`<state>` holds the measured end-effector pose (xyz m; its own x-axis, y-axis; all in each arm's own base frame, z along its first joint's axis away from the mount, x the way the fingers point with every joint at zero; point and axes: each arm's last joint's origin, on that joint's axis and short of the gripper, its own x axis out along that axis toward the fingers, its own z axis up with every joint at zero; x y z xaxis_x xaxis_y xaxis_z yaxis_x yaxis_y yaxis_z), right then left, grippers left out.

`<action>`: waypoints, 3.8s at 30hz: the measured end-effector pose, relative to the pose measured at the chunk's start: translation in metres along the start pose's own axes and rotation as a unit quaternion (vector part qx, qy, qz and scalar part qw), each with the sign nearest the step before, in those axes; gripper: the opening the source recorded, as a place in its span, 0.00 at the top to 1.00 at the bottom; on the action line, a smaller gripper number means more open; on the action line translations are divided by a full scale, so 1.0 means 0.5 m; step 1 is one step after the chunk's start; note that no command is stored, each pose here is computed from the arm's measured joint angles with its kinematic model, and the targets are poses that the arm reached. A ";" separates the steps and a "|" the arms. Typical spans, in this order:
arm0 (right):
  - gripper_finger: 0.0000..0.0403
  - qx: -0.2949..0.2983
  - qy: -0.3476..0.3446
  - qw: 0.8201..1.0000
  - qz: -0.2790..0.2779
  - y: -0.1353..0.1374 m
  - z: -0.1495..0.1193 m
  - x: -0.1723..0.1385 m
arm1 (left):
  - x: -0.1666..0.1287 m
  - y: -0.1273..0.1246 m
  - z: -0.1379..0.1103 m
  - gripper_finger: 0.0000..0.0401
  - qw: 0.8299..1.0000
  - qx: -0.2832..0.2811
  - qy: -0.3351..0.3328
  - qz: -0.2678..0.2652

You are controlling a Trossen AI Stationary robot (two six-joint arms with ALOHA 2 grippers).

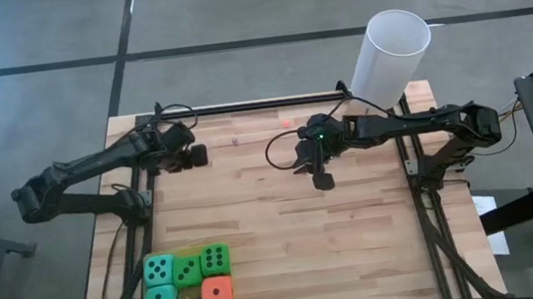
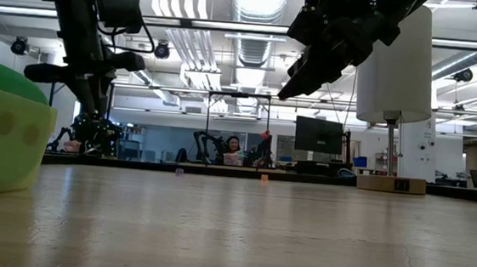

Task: Pick & Place Dice
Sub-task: Put the black dice into the yellow bin

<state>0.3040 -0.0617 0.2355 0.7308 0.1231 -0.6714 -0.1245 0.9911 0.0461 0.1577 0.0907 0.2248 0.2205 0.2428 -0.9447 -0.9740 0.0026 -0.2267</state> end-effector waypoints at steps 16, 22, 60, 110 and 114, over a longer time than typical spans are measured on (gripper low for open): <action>0.77 0.000 0.000 1.000 0.000 0.000 0.000 0.000 | 0.000 0.004 -0.003 0.89 1.000 -0.013 0.016 0.005; 0.79 0.000 0.000 1.000 0.000 0.000 0.000 0.000 | 0.000 0.003 -0.004 0.89 0.999 -0.026 0.019 0.003; 0.81 -0.001 -0.002 1.000 -0.001 0.000 0.001 0.000 | -0.040 0.006 -0.098 0.89 0.910 0.157 0.360 -0.133; 0.79 -0.001 -0.003 1.000 -0.001 0.000 0.001 0.000 | -0.074 -0.014 -0.364 0.89 0.849 0.143 0.502 -0.078; 0.78 -0.001 -0.003 1.000 -0.001 -0.001 0.001 0.000 | -0.064 -0.010 -0.368 0.88 0.844 0.140 0.512 -0.075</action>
<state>0.3044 -0.0619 0.2360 0.7355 0.1217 -0.6665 -0.1247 0.9912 0.0434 0.1650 -0.0956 0.2125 0.1333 -0.7458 -0.6527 -0.8735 0.2227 -0.4329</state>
